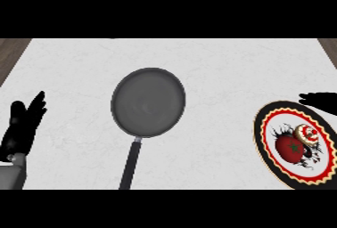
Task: Pick the cupcake from the plate and place it in the pan
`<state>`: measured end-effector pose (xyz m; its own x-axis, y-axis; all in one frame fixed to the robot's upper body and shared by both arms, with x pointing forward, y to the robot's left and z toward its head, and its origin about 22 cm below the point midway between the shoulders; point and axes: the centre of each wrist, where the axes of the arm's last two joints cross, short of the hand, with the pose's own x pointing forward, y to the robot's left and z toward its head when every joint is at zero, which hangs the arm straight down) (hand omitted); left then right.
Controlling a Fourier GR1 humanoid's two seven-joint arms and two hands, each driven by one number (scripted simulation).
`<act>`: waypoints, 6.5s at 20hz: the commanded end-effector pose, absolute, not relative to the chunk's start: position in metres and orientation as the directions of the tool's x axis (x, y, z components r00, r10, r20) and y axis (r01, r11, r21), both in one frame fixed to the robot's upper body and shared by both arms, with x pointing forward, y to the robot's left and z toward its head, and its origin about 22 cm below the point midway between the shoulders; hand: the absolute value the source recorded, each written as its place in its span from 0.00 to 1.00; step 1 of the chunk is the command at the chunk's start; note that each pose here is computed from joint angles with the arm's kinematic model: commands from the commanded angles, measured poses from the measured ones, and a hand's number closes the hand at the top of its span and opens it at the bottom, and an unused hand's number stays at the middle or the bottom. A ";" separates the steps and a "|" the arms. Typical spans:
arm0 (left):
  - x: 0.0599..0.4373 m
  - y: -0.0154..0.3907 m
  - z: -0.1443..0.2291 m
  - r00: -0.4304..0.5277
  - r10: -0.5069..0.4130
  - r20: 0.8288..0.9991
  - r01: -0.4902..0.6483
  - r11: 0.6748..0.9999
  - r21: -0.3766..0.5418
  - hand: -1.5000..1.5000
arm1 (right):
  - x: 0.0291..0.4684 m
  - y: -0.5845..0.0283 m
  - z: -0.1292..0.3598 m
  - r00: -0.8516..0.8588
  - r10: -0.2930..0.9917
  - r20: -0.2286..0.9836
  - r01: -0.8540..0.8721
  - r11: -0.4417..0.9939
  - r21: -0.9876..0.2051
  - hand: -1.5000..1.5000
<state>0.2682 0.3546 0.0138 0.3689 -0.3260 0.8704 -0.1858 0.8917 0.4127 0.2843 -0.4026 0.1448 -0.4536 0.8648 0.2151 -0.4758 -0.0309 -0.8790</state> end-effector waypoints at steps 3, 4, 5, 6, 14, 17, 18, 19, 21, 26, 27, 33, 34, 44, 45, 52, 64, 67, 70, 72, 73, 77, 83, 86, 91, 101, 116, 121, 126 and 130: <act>0.275 0.345 0.019 0.372 -0.321 0.871 -0.190 0.892 0.410 0.50 | 0.271 -0.400 0.130 -0.463 0.868 0.178 -0.477 -0.074 -0.876 0.00; 0.283 0.344 0.006 0.362 -0.330 0.872 -0.188 0.890 0.415 0.50 | 0.286 -0.397 0.137 -0.469 0.869 0.160 -0.481 -0.100 -0.871 0.00; 0.260 0.344 0.026 0.379 -0.334 0.863 -0.175 0.890 0.421 0.50 | 0.278 -0.403 0.121 -0.459 0.871 0.172 -0.487 -0.085 -0.869 0.00; 0.260 0.360 0.029 0.356 -0.347 0.867 -0.190 0.882 0.431 0.50 | 0.270 -0.403 0.120 -0.466 0.869 0.167 -0.496 -0.100 -0.863 0.00; 0.262 0.335 0.015 0.366 -0.331 0.870 -0.188 0.889 0.417 0.50 | 0.292 -0.390 0.105 -0.457 0.871 0.179 -0.484 -0.074 -0.872 0.00; 0.267 0.355 0.002 0.365 -0.324 0.873 -0.187 0.893 0.410 0.50 | 0.270 -0.383 0.091 -0.465 0.866 0.183 -0.483 -0.075 -0.872 0.00; 0.269 0.364 0.013 0.362 -0.337 0.869 -0.185 0.888 0.421 0.50 | 0.291 -0.394 0.086 -0.461 0.867 0.190 -0.491 -0.071 -0.869 0.00; 0.271 0.348 0.014 0.361 -0.330 0.872 -0.186 0.891 0.414 0.50 | 0.280 -0.391 0.090 -0.475 0.861 0.184 -0.499 -0.091 -0.862 0.00; 0.270 0.345 -0.001 0.370 -0.327 0.869 -0.195 0.888 0.417 0.50 | 0.270 -0.376 0.073 -0.448 0.875 0.184 -0.504 -0.077 -0.860 0.00; 0.264 0.341 0.011 0.373 -0.329 0.868 -0.192 0.888 0.419 0.50 | 0.298 -0.385 0.072 -0.432 0.887 0.164 -0.523 -0.098 -0.847 0.00; 0.268 0.342 0.030 0.372 -0.321 0.871 -0.185 0.894 0.408 0.50 | 0.297 -0.378 0.074 -0.433 0.890 0.146 -0.509 -0.107 -0.854 0.00; 0.268 0.355 0.013 0.362 -0.325 0.873 -0.183 0.894 0.409 0.50 | 0.305 -0.374 0.064 -0.501 0.857 0.117 -0.468 -0.155 -0.870 1.00; 0.273 0.354 0.014 0.365 -0.328 0.871 -0.184 0.892 0.412 0.50 | 0.301 -0.389 0.057 -0.528 0.845 0.084 -0.422 -0.176 -0.889 1.00; 0.265 0.353 0.017 0.378 -0.328 0.866 -0.183 0.890 0.417 0.50 | 0.308 -0.367 0.054 -0.455 0.889 0.049 -0.363 -0.135 -0.922 1.00; 0.261 0.369 0.017 0.372 -0.341 0.863 -0.177 0.887 0.427 0.50 | 0.318 -0.347 0.049 -0.400 0.913 0.078 -0.377 -0.087 -0.922 1.00; 0.253 0.346 0.002 0.385 -0.330 0.862 -0.181 0.889 0.421 0.50 | 0.295 -0.296 0.053 -0.231 0.962 0.147 -0.360 0.056 -0.931 1.00; 0.255 0.363 0.018 0.360 -0.345 0.867 -0.186 0.884 0.429 0.50 | 0.297 -0.255 0.134 -0.468 0.823 0.322 0.048 0.387 -0.921 1.00; 0.267 0.360 0.012 0.374 -0.327 0.868 -0.181 0.892 0.414 0.50 | 0.303 -0.208 0.151 -0.501 0.787 0.359 0.046 0.438 -0.898 1.00; 0.280 0.356 0.005 0.371 -0.335 0.866 -0.188 0.886 0.424 0.50 | 0.308 -0.192 0.133 -0.484 0.776 0.404 -0.002 0.461 -0.887 1.00; 0.281 0.345 0.020 0.348 -0.337 0.875 -0.177 0.893 0.414 0.50 | 0.322 -0.160 0.141 -0.478 0.765 0.431 -0.007 0.487 -0.873 1.00; 0.273 0.359 0.027 0.353 -0.343 0.870 -0.168 0.892 0.420 0.50 | 0.323 -0.151 0.145 -0.462 0.765 0.449 -0.020 0.497 -0.868 1.00; 0.271 0.343 0.020 0.357 -0.340 0.870 -0.178 0.890 0.421 0.50 | 0.343 -0.121 0.138 -0.415 0.739 0.531 -0.065 0.558 -0.827 1.00; 0.278 0.349 0.012 0.352 -0.337 0.873 -0.147 0.901 0.408 0.50 | 0.373 -0.072 0.115 -0.372 0.722 0.584 -0.089 0.598 -0.796 1.00; 0.271 0.341 0.014 0.347 -0.353 0.869 -0.153 0.893 0.424 0.50 | 0.392 -0.062 0.107 -0.347 0.737 0.580 -0.117 0.579 -0.807 1.00; 0.290 0.340 0.022 0.343 -0.352 0.871 -0.148 0.895 0.420 0.50 | 0.399 -0.057 0.066 -0.338 0.735 0.588 -0.148 0.576 -0.804 1.00; 0.293 0.322 0.021 0.286 -0.375 0.882 -0.080 0.908 0.412 0.50 | 0.404 -0.059 0.045 -0.203 0.644 0.738 -0.265 0.689 -0.674 0.00; 0.312 0.306 0.024 0.282 -0.390 0.876 -0.069 0.903 0.424 0.50 | 0.398 -0.050 0.046 -0.265 0.424 0.866 -0.187 0.858 -0.478 0.00; 0.302 0.305 0.012 0.291 -0.378 0.879 -0.066 0.909 0.412 0.50 | 0.407 -0.049 0.058 -0.249 0.364 0.897 -0.090 0.914 -0.396 0.00; 0.288 0.343 0.006 0.339 -0.357 0.870 -0.135 0.897 0.420 0.50 | 0.416 -0.059 0.054 -0.182 0.338 0.923 -0.069 0.932 -0.355 0.00; 0.282 0.337 0.005 0.358 -0.341 0.869 -0.155 0.896 0.416 0.50 | 0.432 -0.098 0.061 -0.191 0.291 0.938 -0.007 0.955 -0.297 0.00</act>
<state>0.2903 0.3376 0.0105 0.3349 -0.3512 0.8744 -0.1331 0.9010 0.4128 0.4188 -0.0739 0.0498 -0.1949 0.3283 0.9242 -0.0482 0.9380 -0.3434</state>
